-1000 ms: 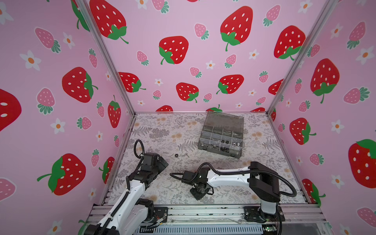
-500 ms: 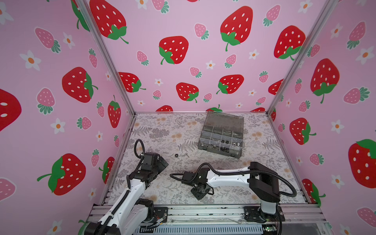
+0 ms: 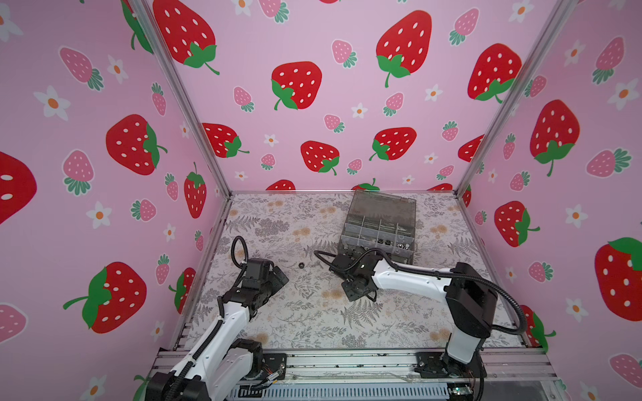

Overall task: Sort the screws and nuts into containers
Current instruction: Pick up the nut from the bottom-center of the table, then place the nut into the container.

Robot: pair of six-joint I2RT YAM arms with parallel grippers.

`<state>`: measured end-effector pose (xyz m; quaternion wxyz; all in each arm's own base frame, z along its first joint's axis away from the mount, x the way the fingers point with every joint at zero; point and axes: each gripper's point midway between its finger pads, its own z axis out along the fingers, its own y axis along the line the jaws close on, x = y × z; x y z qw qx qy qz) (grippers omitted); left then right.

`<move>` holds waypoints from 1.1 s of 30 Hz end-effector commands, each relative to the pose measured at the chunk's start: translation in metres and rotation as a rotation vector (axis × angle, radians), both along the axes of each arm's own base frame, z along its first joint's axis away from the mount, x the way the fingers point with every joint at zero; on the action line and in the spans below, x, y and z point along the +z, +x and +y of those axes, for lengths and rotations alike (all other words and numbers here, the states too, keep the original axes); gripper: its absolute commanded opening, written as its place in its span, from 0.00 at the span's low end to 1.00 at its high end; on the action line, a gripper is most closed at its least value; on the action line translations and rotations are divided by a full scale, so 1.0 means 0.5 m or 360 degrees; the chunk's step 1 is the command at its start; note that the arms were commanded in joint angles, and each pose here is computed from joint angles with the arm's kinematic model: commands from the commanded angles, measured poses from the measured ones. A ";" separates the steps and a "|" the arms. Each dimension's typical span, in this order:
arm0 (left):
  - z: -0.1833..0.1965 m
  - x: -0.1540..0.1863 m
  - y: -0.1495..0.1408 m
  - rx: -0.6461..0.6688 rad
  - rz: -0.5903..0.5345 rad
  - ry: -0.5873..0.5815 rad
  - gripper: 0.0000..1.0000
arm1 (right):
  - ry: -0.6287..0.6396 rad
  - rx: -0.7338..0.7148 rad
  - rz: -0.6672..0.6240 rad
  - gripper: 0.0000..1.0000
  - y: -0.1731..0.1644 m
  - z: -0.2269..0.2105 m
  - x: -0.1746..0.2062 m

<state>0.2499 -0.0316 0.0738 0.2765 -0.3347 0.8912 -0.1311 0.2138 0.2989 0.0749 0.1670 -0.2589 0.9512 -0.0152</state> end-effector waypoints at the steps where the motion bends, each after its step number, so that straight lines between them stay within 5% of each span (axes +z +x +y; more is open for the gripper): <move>1: -0.002 0.044 0.031 -0.0010 -0.0111 -0.0004 0.99 | 0.0054 -0.0149 -0.0196 0.00 0.080 -0.037 0.065; 8: -0.008 0.072 0.050 -0.0024 -0.0193 -0.0026 0.99 | 0.0237 -0.0395 -0.0346 0.00 0.217 -0.095 0.133; 16: -0.015 0.076 0.059 -0.0069 -0.0228 -0.0026 0.99 | 0.0258 -0.0490 -0.0377 0.00 0.326 -0.131 0.126; 33: -0.016 0.081 0.079 -0.0104 -0.0216 0.0012 0.99 | 0.0175 -0.0608 -0.0261 0.00 0.418 -0.201 0.022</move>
